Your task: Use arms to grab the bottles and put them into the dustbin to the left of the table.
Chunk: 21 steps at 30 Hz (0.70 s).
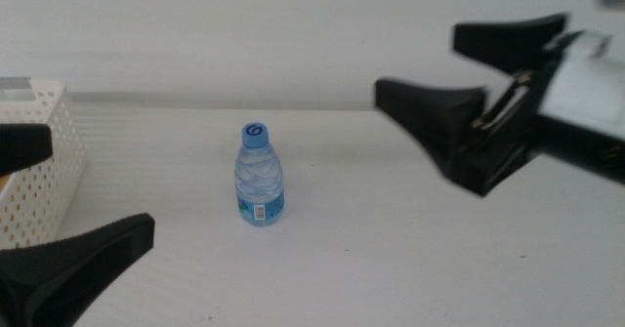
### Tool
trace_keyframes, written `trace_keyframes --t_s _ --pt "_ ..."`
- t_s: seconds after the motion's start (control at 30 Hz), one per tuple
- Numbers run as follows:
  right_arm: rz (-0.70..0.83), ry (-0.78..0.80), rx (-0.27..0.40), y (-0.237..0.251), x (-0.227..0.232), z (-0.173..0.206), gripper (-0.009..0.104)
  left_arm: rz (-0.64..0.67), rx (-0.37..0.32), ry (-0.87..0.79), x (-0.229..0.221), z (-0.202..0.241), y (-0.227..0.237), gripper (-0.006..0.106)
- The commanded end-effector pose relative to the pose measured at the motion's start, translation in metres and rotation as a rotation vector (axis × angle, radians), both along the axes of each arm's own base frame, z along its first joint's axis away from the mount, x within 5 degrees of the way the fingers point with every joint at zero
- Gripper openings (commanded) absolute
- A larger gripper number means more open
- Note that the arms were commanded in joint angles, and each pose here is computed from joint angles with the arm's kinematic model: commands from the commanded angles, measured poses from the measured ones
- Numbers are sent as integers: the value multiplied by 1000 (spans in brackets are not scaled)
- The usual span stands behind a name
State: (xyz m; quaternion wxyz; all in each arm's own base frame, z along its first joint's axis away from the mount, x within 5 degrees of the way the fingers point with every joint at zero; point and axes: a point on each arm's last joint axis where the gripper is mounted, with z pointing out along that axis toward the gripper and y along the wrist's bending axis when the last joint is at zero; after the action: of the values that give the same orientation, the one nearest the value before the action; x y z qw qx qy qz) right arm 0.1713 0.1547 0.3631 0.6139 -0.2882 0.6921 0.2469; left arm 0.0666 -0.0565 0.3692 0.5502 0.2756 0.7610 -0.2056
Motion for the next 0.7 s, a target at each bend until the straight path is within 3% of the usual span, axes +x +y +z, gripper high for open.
trace_keyframes --t_s 0.0,0.17,0.23,0.3,0.4,0.57,0.67 --pt "-45 -25 -5 -7 -2 4 86 1 -17 -10 -1 1 0 94" --pt "-43 -44 -5 -9 -5 7 86 1 -17 -10 -1 1 0 94" --pt "-60 25 76 -10 -5 7 86 1 -17 -10 -1 1 0 94" --pt "-66 20 81 -12 -6 9 86 1 -17 -10 -1 1 0 94" --pt "-110 15 43 -19 -7 9 86 1 -17 -10 -1 1 0 94" --pt "-170 59 -95 -32 -14 3 86 1 -17 -10 -1 1 0 94" --pt "-218 129 -112 -42 -20 2 86 1 -17 -10 -1 1 0 94"
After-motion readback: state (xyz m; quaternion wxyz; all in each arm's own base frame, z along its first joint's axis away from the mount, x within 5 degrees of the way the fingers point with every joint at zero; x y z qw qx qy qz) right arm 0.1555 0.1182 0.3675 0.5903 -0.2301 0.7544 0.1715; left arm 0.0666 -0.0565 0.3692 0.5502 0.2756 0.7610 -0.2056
